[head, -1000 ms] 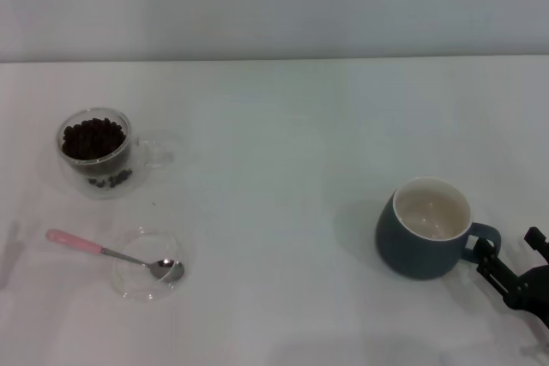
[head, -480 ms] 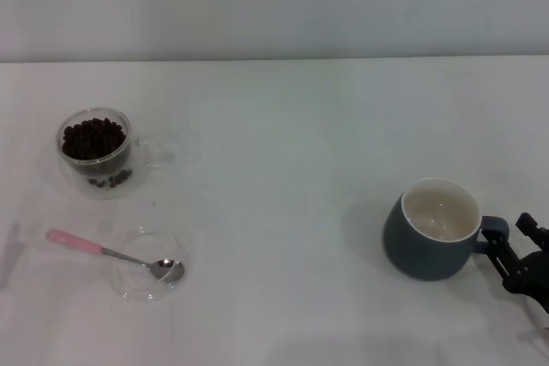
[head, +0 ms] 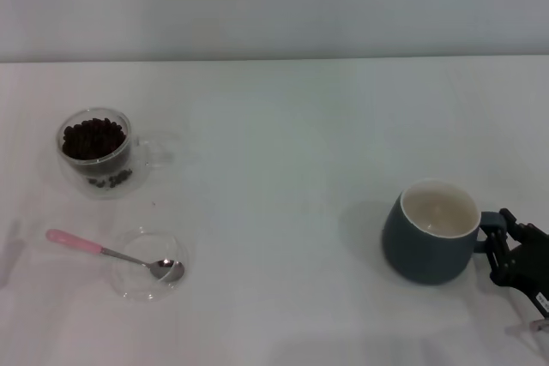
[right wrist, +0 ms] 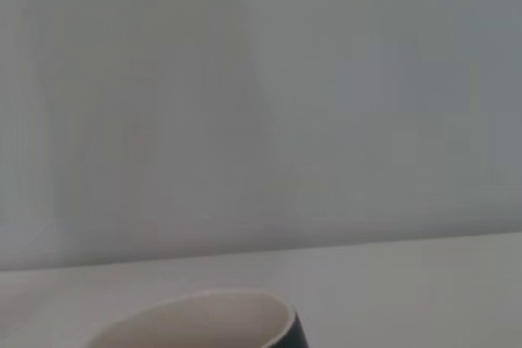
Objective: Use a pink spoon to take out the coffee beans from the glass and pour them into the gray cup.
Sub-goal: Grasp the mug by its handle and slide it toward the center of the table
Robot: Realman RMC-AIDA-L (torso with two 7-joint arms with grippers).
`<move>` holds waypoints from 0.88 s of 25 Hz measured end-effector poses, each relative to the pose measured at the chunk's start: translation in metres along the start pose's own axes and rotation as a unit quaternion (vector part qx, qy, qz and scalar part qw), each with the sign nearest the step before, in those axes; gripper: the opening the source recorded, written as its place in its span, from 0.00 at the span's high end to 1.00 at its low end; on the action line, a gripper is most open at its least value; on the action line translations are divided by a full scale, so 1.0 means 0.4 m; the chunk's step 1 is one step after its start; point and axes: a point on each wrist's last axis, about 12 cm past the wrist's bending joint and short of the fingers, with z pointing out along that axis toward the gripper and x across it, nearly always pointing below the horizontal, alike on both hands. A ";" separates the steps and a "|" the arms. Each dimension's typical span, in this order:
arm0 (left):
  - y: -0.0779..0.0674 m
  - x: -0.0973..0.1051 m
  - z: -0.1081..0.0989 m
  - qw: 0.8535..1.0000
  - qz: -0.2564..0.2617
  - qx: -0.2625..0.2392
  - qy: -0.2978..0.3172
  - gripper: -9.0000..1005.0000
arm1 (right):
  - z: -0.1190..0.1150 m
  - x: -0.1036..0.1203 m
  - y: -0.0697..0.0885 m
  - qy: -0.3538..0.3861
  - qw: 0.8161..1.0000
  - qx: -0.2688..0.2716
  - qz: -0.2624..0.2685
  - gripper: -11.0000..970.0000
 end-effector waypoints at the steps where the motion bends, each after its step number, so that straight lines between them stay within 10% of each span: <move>1: 0.001 -0.001 0.000 1.000 0.000 -0.001 -0.001 0.11 | 0.003 -0.001 0.005 -0.002 1.000 -0.002 0.003 0.74; 22: -0.001 -0.003 0.006 1.000 0.000 0.002 -0.004 0.12 | 0.117 -0.030 0.131 0.001 0.991 -0.122 -0.053 0.80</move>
